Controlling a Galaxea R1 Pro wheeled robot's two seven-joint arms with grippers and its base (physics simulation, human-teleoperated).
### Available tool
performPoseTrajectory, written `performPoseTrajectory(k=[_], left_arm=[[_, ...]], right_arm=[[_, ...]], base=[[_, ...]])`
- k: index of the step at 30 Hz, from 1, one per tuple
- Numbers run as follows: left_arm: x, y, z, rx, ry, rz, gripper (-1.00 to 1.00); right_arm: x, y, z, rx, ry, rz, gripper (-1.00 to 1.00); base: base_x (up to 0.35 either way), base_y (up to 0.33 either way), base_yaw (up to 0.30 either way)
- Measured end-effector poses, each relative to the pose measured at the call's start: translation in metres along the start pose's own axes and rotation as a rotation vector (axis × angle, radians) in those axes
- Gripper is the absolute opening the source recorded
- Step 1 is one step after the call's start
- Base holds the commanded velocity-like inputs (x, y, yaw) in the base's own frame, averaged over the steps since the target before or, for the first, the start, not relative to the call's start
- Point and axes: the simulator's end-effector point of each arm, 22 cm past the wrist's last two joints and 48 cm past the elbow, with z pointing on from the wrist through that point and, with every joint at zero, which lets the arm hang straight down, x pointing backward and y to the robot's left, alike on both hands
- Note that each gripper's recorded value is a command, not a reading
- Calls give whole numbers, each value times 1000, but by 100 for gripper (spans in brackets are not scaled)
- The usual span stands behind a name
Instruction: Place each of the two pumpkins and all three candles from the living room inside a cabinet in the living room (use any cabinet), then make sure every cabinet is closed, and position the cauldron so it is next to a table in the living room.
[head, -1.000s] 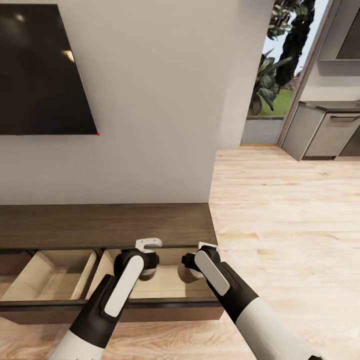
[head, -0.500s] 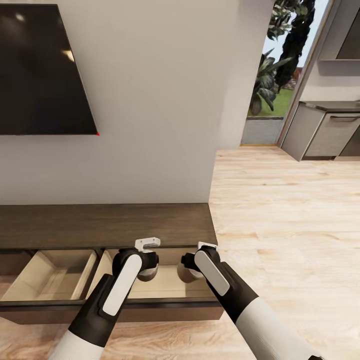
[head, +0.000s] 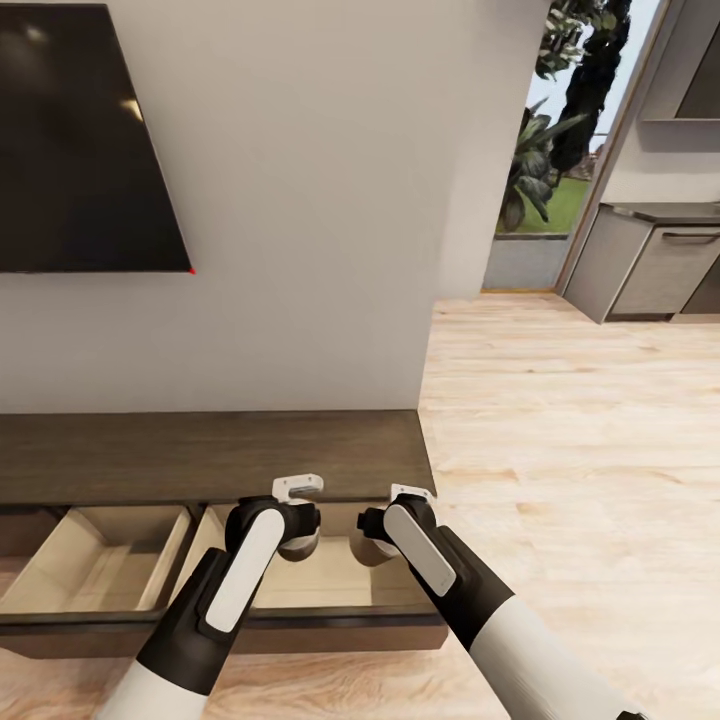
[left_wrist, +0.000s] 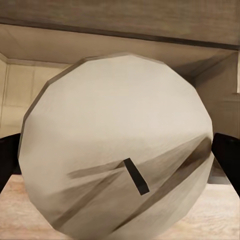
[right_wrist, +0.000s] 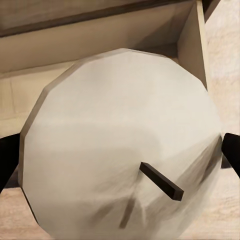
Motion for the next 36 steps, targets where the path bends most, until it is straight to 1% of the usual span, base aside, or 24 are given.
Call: performPoseTrajectory(k=[13,27,36], left_arm=[[1,-1,1,1,3,1,-100],[0,-2,-1,2,-3,3,-100],[9,0,13,1,-1,4,-100]], right_arm=[[1,-1,0,2,2,0,-100],[3,-3,3,8,9,-1,-100],[11,-5,17,8,9,-1,-100]], base=[[63,-88,0],[2,-5,0],[0,0,0]])
